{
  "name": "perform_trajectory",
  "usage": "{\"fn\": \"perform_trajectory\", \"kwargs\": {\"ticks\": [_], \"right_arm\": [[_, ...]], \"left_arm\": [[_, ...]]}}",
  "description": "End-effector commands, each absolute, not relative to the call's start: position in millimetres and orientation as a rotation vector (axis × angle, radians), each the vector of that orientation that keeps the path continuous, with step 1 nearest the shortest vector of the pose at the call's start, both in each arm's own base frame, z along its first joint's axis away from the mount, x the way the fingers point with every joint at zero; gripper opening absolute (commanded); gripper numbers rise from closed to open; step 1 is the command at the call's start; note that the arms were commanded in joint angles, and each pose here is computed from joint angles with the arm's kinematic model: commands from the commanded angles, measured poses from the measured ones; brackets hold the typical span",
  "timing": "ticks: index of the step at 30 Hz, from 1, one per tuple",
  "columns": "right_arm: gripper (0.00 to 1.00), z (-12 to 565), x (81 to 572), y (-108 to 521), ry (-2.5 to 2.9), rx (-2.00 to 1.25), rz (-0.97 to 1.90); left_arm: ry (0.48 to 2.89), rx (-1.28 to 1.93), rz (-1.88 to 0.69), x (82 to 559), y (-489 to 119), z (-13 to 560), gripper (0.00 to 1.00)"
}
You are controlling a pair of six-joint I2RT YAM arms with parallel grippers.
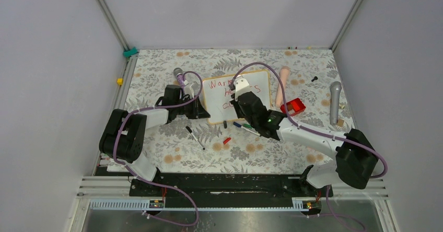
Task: Write a sentence on the whiteboard
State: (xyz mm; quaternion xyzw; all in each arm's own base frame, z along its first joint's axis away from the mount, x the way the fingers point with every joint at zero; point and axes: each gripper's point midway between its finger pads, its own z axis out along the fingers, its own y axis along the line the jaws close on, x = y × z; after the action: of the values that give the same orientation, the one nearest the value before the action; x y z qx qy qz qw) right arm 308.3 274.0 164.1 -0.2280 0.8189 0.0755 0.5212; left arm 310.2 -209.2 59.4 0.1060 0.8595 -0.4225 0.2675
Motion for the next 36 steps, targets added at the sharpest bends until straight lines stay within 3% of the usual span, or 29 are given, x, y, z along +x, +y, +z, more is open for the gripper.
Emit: {"fn": "perform_trajectory", "kwargs": {"ticks": [1, 36], "right_arm": [[0.00, 171, 315, 273, 1.893, -0.478, 0.218], [0.00, 155, 318, 275, 1.915, -0.460, 0.216]], "left_arm": [[2.268, 0.293, -1.092, 330, -207, 68, 0.00], [2.269, 0.293, -1.087, 331, -206, 68, 0.00]]}}
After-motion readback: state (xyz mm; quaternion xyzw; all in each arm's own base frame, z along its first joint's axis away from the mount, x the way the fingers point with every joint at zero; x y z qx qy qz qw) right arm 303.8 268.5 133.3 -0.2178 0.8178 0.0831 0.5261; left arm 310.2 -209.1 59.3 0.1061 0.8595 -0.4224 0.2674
